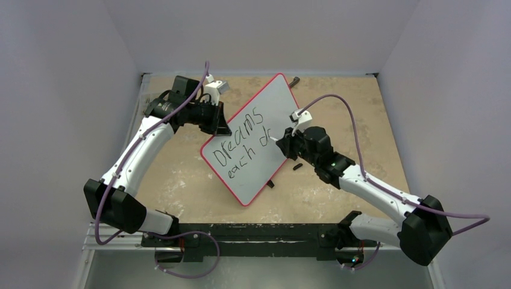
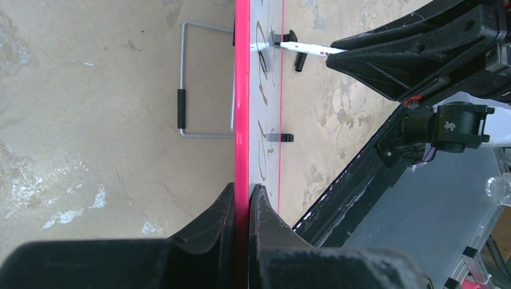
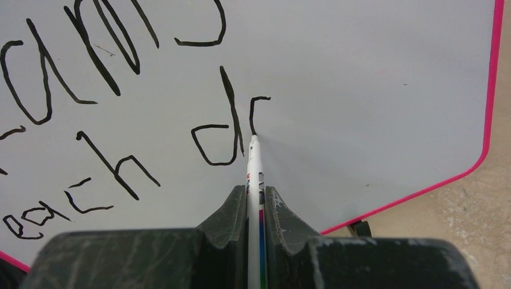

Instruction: Write a sentence on the whiteboard

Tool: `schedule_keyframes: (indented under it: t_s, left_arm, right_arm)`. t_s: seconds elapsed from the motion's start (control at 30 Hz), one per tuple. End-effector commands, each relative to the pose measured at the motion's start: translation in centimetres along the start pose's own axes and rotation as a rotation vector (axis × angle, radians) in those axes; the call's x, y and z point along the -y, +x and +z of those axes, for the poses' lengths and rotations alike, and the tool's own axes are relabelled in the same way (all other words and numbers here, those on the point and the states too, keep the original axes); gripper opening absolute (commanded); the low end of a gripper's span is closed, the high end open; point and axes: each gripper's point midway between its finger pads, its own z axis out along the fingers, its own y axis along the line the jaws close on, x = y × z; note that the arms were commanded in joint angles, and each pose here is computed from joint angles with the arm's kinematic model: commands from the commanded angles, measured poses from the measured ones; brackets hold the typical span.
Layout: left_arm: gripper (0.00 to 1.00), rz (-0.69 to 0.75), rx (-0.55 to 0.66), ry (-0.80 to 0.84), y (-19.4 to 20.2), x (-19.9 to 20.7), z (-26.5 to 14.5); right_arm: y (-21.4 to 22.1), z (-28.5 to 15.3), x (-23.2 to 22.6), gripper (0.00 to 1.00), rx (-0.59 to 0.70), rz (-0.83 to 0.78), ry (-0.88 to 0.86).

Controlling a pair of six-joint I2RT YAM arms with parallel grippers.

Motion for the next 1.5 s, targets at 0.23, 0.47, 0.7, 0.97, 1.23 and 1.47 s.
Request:
schedule_keyframes:
  t_s: [0.23, 0.47, 0.7, 0.97, 1.23, 1.47]
  left_arm:
    - [0.00, 0.098, 0.018, -0.141, -0.6, -2.6, -0.3]
    - [0.00, 0.099, 0.016, -0.140, -0.5, -2.6, -0.3]
    - [0.00, 0.099, 0.017, -0.140, -0.5, -2.6, -0.3]
    - [0.00, 0.101, 0.022, -0.140, -0.6, -2.5, -0.4]
    - [0.00, 0.099, 0.022, -0.138, -0.6, -2.5, -0.5]
    - [0.00, 0.100, 0.023, -0.135, -0.6, -2.4, -0.4]
  right_arm:
    - [-2.8, 0.0, 0.8, 0.00, 0.047, 0.011, 0.083]
    - [-5.1, 0.8, 0.1, 0.00, 0.081, -0.001, 0.070]
    - [-5.5, 1.2, -0.3, 0.00, 0.082, -0.001, 0.051]
    - [-2.6, 0.8, 0.3, 0.00, 0.036, 0.020, 0.056]
    - [0.4, 0.1, 1.1, 0.00, -0.010, 0.035, 0.070]
    - [-0.3, -0.3, 1.8, 0.00, 0.006, 0.027, 0.111]
